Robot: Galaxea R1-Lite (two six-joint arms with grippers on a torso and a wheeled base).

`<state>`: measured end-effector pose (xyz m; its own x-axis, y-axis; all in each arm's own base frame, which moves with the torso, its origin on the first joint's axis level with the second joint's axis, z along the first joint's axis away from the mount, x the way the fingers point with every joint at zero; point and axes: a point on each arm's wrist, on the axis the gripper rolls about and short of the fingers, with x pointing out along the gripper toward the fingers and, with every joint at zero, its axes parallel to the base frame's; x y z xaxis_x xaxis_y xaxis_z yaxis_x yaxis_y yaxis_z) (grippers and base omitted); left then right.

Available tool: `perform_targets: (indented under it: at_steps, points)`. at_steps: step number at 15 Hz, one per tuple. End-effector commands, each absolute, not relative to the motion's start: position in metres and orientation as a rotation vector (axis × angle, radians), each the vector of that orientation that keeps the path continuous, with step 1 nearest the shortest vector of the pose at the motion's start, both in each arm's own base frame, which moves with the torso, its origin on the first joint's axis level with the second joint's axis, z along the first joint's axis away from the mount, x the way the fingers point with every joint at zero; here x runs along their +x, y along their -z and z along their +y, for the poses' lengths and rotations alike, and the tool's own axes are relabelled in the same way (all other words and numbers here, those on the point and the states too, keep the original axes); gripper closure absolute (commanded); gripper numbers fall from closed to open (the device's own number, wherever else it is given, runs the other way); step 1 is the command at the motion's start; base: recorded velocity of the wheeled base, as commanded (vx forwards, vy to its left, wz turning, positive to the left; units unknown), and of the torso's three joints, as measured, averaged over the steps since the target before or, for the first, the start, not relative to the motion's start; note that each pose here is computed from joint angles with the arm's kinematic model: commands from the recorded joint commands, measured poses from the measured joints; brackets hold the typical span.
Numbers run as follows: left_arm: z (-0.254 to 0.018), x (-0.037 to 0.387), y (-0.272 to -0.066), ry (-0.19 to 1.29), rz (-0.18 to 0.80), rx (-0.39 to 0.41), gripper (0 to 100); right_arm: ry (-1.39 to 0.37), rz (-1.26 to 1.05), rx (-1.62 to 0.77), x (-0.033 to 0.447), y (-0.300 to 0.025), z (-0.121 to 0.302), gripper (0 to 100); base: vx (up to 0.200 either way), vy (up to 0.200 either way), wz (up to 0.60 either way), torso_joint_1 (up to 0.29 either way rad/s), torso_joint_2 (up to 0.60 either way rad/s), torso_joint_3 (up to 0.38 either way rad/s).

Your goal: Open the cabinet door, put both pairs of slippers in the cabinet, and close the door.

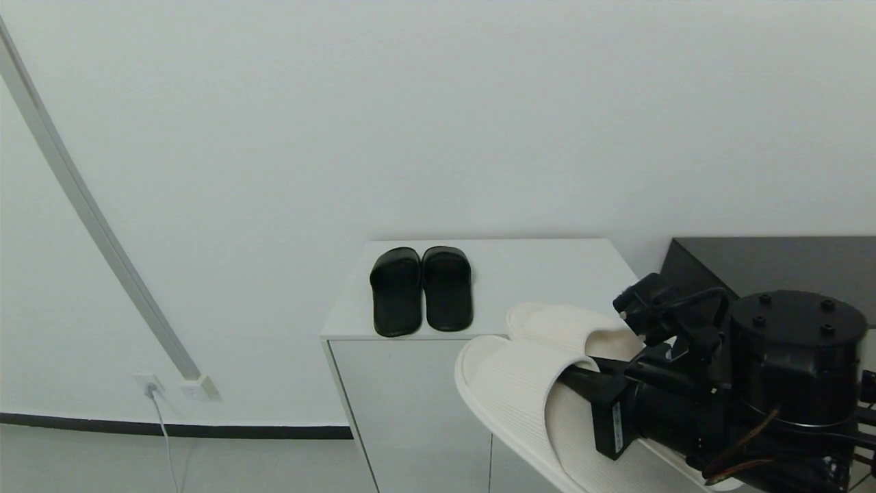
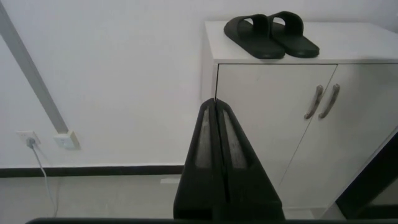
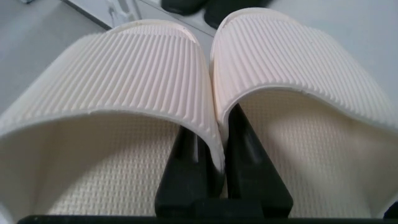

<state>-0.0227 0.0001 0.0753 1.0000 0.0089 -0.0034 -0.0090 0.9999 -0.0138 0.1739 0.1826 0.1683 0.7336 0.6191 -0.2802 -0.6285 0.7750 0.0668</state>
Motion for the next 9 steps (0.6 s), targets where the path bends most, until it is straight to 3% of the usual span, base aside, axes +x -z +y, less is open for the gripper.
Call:
perform_targets:
  at_steps: [1, 9]
  points:
    - [0.0001, -0.0227, -0.0755, -0.006, 0.002, -0.009, 100, -0.688, 0.294, -0.038, 0.1677, -0.1682, 0.1763, 100, 0.0, 0.0, 0.0, 0.0, 0.0, 0.0]
    - [0.0001, -0.0227, -0.0754, -0.006, 0.003, -0.009, 100, -0.699, 0.298, -0.037, 0.1643, -0.1662, 0.1725, 100, 0.0, 0.0, 0.0, 0.0, 0.0, 0.0]
